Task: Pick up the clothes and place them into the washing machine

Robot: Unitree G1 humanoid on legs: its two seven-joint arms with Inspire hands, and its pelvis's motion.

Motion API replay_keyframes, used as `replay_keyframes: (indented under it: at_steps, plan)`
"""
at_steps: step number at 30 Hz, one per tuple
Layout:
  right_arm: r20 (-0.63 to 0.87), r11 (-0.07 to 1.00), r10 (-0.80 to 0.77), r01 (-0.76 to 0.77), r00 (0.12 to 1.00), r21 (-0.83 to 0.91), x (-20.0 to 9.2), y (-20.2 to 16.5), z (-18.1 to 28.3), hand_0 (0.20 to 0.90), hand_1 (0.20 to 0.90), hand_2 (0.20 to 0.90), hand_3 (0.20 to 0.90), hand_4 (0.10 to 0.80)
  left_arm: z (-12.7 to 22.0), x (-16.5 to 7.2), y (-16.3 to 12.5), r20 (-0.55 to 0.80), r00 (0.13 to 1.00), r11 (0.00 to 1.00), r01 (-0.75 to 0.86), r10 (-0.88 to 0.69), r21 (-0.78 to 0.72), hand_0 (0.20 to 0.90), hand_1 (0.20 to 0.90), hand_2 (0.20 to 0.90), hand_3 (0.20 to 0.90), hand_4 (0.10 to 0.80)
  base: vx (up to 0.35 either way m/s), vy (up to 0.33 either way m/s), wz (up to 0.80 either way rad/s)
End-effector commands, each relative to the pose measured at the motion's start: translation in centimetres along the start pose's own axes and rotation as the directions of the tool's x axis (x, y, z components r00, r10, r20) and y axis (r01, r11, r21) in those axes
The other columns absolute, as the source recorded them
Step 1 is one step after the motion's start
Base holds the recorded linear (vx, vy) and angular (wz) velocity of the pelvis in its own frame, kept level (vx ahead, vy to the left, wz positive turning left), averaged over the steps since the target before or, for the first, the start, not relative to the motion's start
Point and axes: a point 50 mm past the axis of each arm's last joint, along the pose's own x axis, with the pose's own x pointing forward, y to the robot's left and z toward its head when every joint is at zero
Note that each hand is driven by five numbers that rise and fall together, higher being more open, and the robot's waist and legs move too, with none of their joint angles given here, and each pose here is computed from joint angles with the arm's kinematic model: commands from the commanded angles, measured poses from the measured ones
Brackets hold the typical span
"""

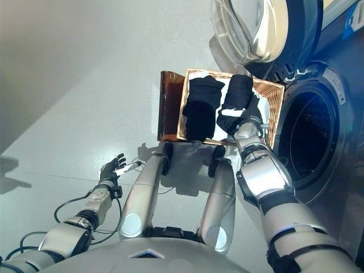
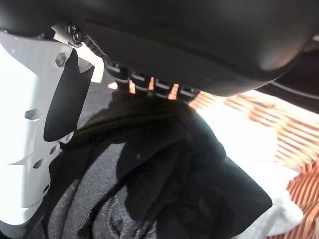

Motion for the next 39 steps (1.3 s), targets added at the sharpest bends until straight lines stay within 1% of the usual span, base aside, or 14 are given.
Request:
replay_keyframes:
  at_steps: [1,2,3,4,5,6,8,18,23,28,33,39]
  plan:
    - [0.086,0.999,-0.032,0.035,0.996,-0.03,0.8,-1.9,2.4,0.9,0.9,0.9,0.9,0.8,1.1,0.2,1.7,0.036,0.999,0.998,-0.037,0.036,0.044,0.9,0.9,0.9,0.9,0.8,0.0,0.0,0.0]
    - [0.086,0.999,-0.032,0.035,0.996,-0.03,0.8,-1.9,2.4,0.9,0.9,0.9,0.9,0.8,1.1,0.2,1.7,0.036,0.999,0.998,-0.037,0.036,0.044,0.9,0.9,0.9,0.9,0.8,0.0,0.0,0.0]
    - [0.089,0.998,-0.031,0.035,0.996,-0.042,0.8,-1.8,2.5,0.853,0.853,0.853,0.853,0.767,1.2,0.3,1.8,0.036,0.998,0.998,-0.043,0.042,0.038,0.9,0.9,0.9,0.9,0.8,0.0,0.0,0.0]
    - [0.094,0.998,-0.03,0.036,0.995,-0.052,0.8,-1.8,2.6,0.428,0.428,0.428,0.428,0.463,1.2,0.3,1.7,0.038,0.998,0.998,-0.044,0.042,0.036,0.9,0.9,0.9,0.9,0.8,0.0,0.0,0.0]
    - [0.095,0.997,-0.035,0.041,0.995,-0.062,0.8,-1.9,2.6,0.326,0.326,0.326,0.326,0.39,1.3,0.4,1.7,0.04,0.998,0.998,-0.046,0.044,0.035,0.9,0.9,0.9,0.9,0.8,0.0,0.0,0.0]
    - [0.097,0.996,-0.039,0.046,0.995,-0.071,0.8,-1.9,2.7,0.2,0.2,0.2,0.2,0.3,1.4,0.4,1.8,0.042,0.998,0.998,-0.047,0.046,0.033,0.9,0.9,0.9,0.9,0.8,-0.019,0.016,-0.04]
    - [0.094,0.993,-0.039,0.049,0.995,-0.105,0.9,-2.0,3.0,0.2,0.2,0.2,0.2,0.3,1.4,0.4,2.1,0.037,0.998,0.998,-0.057,0.056,0.033,0.9,0.9,0.9,0.9,0.8,0.0,0.0,0.0]
    - [0.067,0.993,-0.061,0.067,0.996,-0.097,0.8,-2.0,2.7,0.2,0.2,0.2,0.2,0.3,0.9,0.3,2.4,0.015,0.998,0.997,-0.067,0.066,0.046,0.9,0.9,0.9,0.9,0.8,0.0,0.0,0.0]
    - [0.066,0.995,-0.066,0.071,0.996,-0.072,0.8,-2.0,2.6,0.2,0.2,0.2,0.2,0.3,0.6,0.2,2.8,-0.001,0.997,0.996,-0.081,0.081,0.041,0.9,0.9,0.9,0.9,0.8,0.0,0.0,0.0]
    - [0.084,0.999,-0.049,0.049,0.995,0.009,0.7,-1.5,2.7,0.2,0.2,0.2,0.2,0.3,0.3,0.1,3.3,-0.007,0.995,0.994,-0.098,0.098,0.037,0.9,0.9,0.9,0.9,0.8,0.0,0.0,0.0]
    - [0.074,0.999,-0.045,0.044,0.996,0.017,0.6,-1.4,2.2,0.2,0.2,0.2,0.2,0.3,0.0,0.0,3.6,-0.017,0.994,0.994,-0.105,0.106,0.036,0.9,0.9,0.9,0.9,0.8,-0.001,-0.004,-0.01]
    - [0.054,0.997,-0.067,0.065,0.996,0.038,0.9,-2.3,1.5,0.2,0.2,0.2,0.2,0.3,-0.3,-0.1,3.3,-0.025,0.995,0.995,-0.091,0.092,0.051,0.9,0.9,0.9,0.9,0.8,-0.001,-0.03,-0.06]
